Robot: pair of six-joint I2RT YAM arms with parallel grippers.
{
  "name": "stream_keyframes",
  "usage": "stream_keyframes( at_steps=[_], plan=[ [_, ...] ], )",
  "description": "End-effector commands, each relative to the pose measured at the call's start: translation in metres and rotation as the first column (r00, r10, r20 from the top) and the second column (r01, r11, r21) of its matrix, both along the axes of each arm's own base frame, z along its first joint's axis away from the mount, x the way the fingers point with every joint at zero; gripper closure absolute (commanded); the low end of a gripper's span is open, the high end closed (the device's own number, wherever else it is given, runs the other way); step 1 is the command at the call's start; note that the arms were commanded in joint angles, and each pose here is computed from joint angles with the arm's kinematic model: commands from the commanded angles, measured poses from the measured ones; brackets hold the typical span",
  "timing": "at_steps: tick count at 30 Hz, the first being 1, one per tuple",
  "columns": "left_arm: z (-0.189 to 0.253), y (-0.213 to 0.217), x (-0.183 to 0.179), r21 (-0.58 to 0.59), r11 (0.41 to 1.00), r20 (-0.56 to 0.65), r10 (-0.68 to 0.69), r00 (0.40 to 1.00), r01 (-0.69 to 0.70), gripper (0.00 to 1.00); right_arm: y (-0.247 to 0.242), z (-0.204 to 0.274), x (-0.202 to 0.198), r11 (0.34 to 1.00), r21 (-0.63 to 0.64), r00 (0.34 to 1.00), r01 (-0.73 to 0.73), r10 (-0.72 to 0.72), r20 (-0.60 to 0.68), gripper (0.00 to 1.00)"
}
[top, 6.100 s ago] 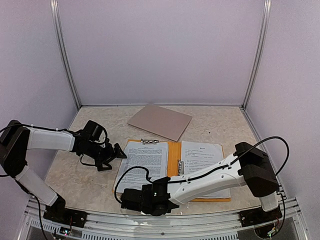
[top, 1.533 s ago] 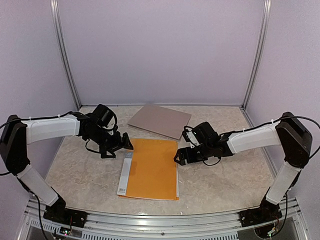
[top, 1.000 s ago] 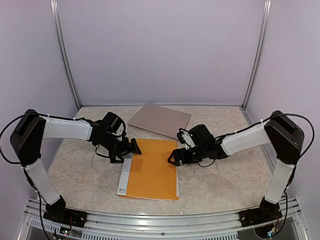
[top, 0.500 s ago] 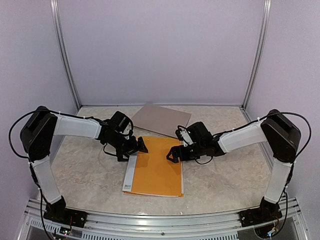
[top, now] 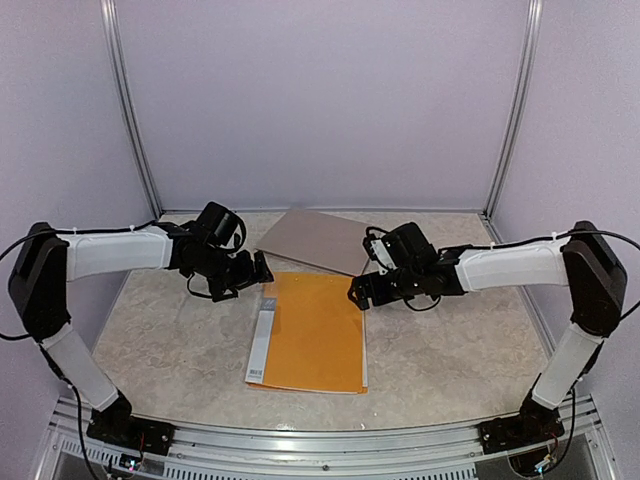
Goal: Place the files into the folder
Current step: Reset both arms
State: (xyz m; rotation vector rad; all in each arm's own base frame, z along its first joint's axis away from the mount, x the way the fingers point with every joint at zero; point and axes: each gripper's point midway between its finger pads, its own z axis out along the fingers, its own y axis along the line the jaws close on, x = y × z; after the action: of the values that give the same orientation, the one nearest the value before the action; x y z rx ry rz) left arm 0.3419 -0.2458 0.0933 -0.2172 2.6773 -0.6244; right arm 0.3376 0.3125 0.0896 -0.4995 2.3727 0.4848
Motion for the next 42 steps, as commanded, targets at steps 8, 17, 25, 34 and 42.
stream_keyframes(
  at_steps=[8, 17, 25, 34, 42],
  plan=[
    [0.093, 0.099, 0.001, 0.245, 0.945, 0.469, 0.082, 0.879, -0.218, 0.01, -0.084, 0.124, 0.018, 0.972, -0.052, 0.851, 0.231, -0.176, 0.495, 0.01],
    [0.192, 0.127, -0.025, 0.151, 0.963, 0.816, 0.005, 0.579, -0.221, 0.01, -0.129, 0.177, 0.006, 0.949, 0.035, 0.719, 0.315, -0.262, 0.644, 0.01],
    [0.193, 0.127, -0.03, 0.192, 0.963, 0.836, -0.059, 0.545, -0.19, 0.01, -0.146, 0.177, -0.002, 0.936, 0.032, 0.678, 0.35, -0.276, 0.681, 0.01],
    [0.183, 0.129, -0.023, 0.199, 0.955, 0.832, -0.047, 0.553, -0.218, 0.01, -0.147, 0.173, -0.004, 0.936, 0.047, 0.672, 0.348, -0.284, 0.684, 0.01],
    [0.184, 0.128, -0.026, 0.182, 0.961, 0.834, -0.039, 0.55, -0.208, 0.01, -0.144, 0.167, -0.002, 0.938, 0.049, 0.684, 0.342, -0.284, 0.672, 0.01]
  ],
)
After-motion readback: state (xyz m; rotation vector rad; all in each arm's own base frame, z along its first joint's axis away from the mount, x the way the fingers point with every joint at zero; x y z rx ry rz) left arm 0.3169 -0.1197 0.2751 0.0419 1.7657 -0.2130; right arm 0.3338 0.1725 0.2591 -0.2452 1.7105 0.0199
